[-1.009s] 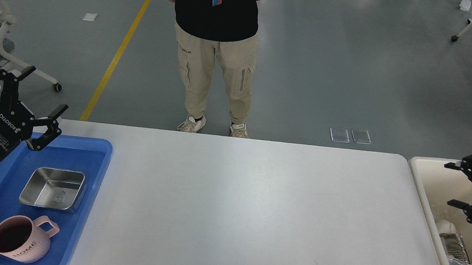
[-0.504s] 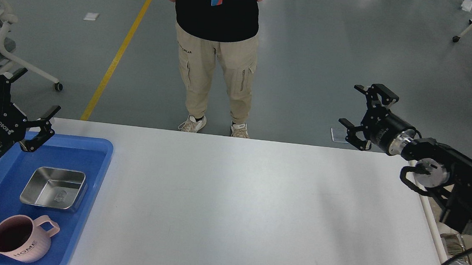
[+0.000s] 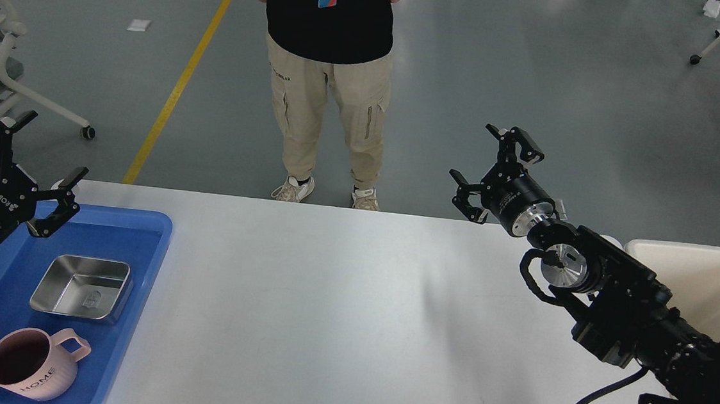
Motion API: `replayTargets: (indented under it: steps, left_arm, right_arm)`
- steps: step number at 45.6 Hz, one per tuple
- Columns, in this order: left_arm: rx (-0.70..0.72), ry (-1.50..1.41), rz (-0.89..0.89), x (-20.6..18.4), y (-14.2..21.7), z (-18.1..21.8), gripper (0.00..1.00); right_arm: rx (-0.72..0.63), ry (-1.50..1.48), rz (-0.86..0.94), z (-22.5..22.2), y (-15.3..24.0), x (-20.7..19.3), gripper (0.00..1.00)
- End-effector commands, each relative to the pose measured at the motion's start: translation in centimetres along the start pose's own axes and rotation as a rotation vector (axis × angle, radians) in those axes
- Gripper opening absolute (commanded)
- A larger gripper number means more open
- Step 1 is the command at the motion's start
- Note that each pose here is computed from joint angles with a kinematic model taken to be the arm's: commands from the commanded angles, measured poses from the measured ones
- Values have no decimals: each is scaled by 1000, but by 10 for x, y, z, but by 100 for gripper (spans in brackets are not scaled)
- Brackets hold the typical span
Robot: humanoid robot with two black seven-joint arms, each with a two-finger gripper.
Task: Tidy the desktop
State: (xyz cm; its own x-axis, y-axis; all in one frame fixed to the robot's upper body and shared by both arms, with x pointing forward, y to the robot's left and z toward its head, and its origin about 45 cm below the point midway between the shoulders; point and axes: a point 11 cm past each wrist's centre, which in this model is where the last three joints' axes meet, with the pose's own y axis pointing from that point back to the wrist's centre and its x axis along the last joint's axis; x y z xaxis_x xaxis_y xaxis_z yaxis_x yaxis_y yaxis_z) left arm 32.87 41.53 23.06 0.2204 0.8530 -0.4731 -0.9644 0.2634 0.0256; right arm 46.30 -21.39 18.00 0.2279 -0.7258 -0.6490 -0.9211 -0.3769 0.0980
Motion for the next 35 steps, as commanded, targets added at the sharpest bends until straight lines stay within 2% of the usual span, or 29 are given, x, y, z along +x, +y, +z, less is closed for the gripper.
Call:
replayTargets:
  steps: [1, 13, 23, 35]
  left_arm:
    - [-23, 21, 35, 12, 2, 5, 97]
    - [11, 38, 66, 33, -12, 3, 97]
    - [22, 61, 42, 25, -35, 0, 97]
    - [13, 69, 19, 25, -40, 1, 97]
  right_arm:
    - [14, -37, 28, 0, 10, 15, 100]
    - [25, -94, 74, 7, 38, 47, 100]
    - [67, -149, 98, 4, 47, 56, 100]
    - [64, -166, 99, 11, 55, 62, 100]
